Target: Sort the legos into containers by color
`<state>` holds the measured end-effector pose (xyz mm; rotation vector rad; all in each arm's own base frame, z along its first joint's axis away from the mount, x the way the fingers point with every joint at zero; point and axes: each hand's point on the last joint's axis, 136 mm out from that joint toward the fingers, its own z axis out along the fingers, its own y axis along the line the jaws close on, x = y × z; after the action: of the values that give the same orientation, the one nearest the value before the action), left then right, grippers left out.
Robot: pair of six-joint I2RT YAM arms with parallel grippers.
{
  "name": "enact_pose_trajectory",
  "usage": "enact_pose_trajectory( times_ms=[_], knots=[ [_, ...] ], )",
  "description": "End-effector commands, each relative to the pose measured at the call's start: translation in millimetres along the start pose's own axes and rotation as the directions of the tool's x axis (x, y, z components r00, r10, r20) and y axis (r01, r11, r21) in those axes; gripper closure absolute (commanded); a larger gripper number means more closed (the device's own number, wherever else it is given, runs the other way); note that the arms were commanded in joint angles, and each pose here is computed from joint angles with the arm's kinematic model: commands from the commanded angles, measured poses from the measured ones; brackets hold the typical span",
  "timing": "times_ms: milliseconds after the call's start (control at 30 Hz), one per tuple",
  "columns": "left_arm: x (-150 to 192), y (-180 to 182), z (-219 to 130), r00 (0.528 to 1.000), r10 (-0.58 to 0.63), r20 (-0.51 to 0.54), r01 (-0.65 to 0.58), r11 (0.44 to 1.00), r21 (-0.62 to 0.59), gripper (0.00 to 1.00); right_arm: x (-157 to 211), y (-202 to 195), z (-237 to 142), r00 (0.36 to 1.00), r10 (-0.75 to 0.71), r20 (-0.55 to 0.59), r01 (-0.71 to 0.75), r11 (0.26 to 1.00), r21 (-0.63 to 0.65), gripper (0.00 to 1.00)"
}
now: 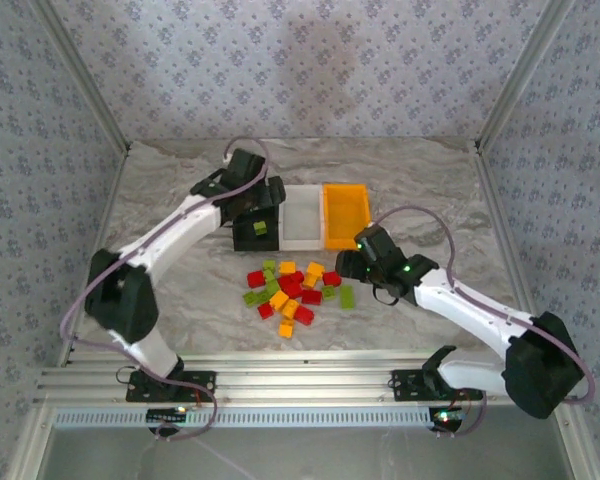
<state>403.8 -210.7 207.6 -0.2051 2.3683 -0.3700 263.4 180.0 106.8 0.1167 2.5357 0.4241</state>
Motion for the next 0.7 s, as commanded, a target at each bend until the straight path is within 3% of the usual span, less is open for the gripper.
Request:
enact_pose_trajectory(
  times_ms=[0,167,300,667],
  knots=[
    [10.6,-24.3,-40.7,1.000,0.001,0.020,-0.004,0.988,0.154,0.01,17.5,4.7,17.7,0.997,0.003,-0.073,-0.005,0.999,-0.034,0.22],
    [56.9,-14.1,-70.5,0.999,0.046,0.005,-0.047,0.978,0.202,0.01,21.3,25.4,40.7,0.987,-0.114,-0.115,0.111,0.993,-0.032,0.21],
    [83.0,14.6,-81.2,1.000,0.024,-0.011,-0.022,0.983,0.181,0.01,26.6,26.4,54.4,0.974,-0.162,-0.161,0.172,0.984,0.049,0.21],
    [95.9,52.1,-97.9,1.000,0.008,0.025,-0.011,0.994,0.110,0.01,43.6,7.8,76.2,0.944,-0.201,-0.261,0.247,0.957,0.155,0.30]
  ],
)
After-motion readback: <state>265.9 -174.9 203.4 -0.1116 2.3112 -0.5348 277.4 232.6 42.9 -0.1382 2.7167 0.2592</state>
